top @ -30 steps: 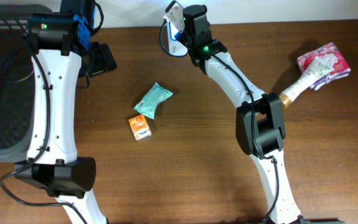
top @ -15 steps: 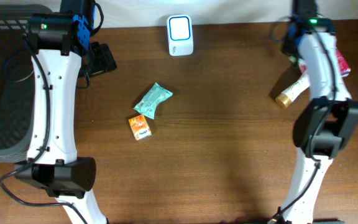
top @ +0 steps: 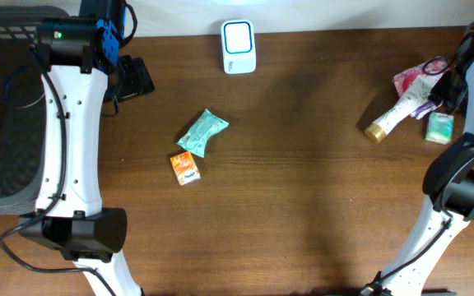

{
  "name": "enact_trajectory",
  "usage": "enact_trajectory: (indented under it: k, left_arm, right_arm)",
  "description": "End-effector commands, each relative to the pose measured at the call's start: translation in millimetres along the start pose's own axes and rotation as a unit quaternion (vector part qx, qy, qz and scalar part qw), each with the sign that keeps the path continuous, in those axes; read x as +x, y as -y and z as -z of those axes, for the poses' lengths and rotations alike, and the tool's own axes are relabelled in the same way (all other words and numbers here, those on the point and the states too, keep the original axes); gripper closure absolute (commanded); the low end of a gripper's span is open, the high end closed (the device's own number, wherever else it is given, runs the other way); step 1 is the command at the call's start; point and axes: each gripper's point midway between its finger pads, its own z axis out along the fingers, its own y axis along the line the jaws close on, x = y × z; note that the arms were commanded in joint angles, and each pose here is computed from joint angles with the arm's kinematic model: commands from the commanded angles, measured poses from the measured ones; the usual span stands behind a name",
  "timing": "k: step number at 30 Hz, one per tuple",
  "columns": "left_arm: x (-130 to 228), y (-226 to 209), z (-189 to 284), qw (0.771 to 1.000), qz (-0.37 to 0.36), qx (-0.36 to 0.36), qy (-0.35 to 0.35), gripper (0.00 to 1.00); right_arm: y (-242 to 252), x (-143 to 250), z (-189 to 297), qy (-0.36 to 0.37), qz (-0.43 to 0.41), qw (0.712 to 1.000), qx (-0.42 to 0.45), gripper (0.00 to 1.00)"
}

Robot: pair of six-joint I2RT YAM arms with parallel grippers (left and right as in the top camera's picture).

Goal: Scan the item barcode
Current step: 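Carry the tissue pack right and place it near the tube, then move the right gripper left over the green wipes pack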

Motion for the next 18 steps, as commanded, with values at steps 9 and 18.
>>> enact_trajectory:
  k: [9,18]
  left_arm:
    - [-1.8,-3.4,13.4,1.0,0.004,0.004,0.019,0.01]
    - [-1.8,-3.3,13.4,1.0,0.004,0.004,0.018,0.01]
  right_arm:
    - [-124.6,81.9,109.5,-0.125,0.156,0.872,-0.447,0.39]
    - [-305.1,244.3,179.0,-0.141,0.383,0.773,-0.485,0.07]
